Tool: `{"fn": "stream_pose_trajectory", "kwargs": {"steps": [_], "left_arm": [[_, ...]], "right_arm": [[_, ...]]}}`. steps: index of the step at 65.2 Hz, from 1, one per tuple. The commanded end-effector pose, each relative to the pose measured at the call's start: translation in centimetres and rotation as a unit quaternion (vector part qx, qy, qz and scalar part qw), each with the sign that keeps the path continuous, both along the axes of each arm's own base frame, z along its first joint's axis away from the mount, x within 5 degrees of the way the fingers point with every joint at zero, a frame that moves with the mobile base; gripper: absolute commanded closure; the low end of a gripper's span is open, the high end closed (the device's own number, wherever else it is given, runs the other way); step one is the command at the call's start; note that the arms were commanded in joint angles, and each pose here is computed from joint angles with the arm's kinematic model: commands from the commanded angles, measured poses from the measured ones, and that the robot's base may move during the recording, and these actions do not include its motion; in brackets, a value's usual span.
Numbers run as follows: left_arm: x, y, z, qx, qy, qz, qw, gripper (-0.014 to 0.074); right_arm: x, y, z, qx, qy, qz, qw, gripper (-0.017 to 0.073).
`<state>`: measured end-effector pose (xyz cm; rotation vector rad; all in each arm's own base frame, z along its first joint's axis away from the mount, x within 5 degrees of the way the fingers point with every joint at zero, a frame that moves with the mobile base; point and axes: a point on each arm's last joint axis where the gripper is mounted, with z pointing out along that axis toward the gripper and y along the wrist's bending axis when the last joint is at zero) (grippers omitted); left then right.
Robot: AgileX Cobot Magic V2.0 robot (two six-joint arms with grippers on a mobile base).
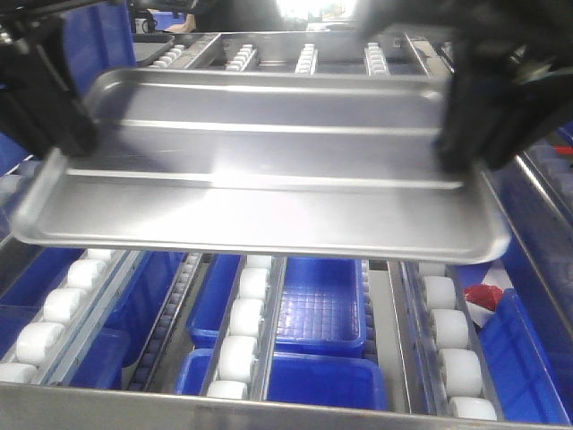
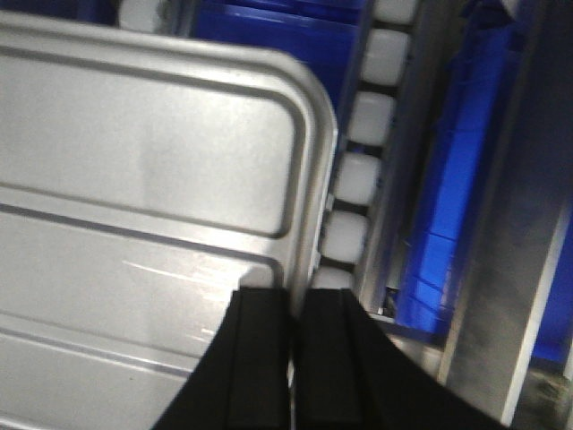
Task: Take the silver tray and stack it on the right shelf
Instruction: 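Lift the silver tray off the rollers with both grippers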
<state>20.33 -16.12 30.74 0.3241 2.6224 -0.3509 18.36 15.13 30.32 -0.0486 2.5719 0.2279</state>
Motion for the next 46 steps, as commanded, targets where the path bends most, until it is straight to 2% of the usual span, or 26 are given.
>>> {"fn": "stream_pose_trajectory", "kwargs": {"steps": [1, 13, 29, 46], "left_arm": [[-0.9, -1.0, 2.1, -0.027, -0.051, -0.007, 0.998, 0.0687], [-1.9, -2.3, 2.3, -0.034, -0.065, -0.015, 0.997, 0.0687], [-1.8, -2.2, 2.3, -0.022, -0.077, -0.019, 0.997, 0.0687], [-1.8, -2.2, 2.3, -0.022, -0.076, -0.018, 0.997, 0.0688]], "right_arm": [[-0.8, -0.9, 2.4, -0.001, -0.052, 0.019, 0.998, 0.0502], [-1.2, -1.1, 2.9, 0.007, -0.059, 0.021, 0.998, 0.0502], [-1.2, -1.1, 2.9, 0.008, -0.060, 0.021, 0.998, 0.0502], [-1.2, -1.1, 2.9, 0.008, -0.060, 0.021, 0.998, 0.0502]]}}
